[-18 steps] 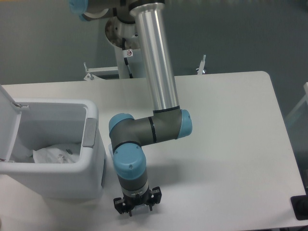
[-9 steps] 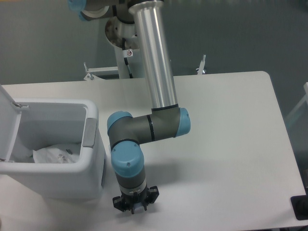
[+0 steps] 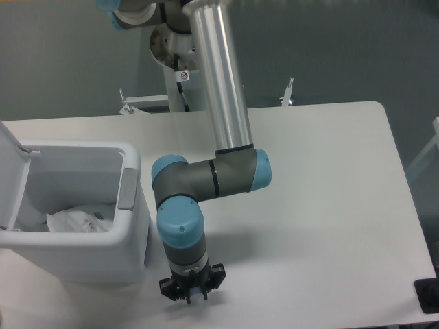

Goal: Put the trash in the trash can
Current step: 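Close the gripper around the water bottle's middle, then lift the bottle and carry it over the trash bin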

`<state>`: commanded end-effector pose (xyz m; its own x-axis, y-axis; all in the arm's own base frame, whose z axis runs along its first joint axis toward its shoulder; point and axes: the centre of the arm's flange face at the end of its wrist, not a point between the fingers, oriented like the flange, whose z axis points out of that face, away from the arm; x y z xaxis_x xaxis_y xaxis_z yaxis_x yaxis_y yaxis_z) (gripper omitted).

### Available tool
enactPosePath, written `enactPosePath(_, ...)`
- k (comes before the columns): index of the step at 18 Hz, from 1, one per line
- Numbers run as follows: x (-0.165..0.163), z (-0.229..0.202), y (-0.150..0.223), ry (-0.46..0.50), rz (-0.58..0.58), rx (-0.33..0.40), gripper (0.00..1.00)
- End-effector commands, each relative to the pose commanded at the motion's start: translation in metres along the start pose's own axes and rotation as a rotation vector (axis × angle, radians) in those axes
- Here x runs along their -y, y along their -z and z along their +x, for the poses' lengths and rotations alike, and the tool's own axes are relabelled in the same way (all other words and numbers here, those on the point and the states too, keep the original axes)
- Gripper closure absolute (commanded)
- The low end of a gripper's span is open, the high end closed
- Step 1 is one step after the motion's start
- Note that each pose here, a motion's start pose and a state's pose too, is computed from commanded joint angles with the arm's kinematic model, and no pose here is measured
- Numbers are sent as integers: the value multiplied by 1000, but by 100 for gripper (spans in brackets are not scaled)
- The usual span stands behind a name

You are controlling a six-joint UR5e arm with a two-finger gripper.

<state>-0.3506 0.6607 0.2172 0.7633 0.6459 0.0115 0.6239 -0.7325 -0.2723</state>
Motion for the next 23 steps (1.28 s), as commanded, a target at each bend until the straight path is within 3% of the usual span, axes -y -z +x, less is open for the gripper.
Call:
enactPosePath(2, 18, -20, 30, 42, 57, 9, 69)
enactPosePath(5, 52, -79, 125, 161, 212, 31, 69)
enactPosePath(7, 59, -115, 190, 210, 315, 46, 69)
enactPosePath(10, 61, -133, 266, 281, 457, 48, 69)
enactPosePath(12, 56, -131, 308, 344, 521, 30, 69)
enactPosePath(17, 37, -111, 396, 361, 661, -1, 69)
enactPosePath(23, 10, -51, 458, 325, 740, -77, 68)
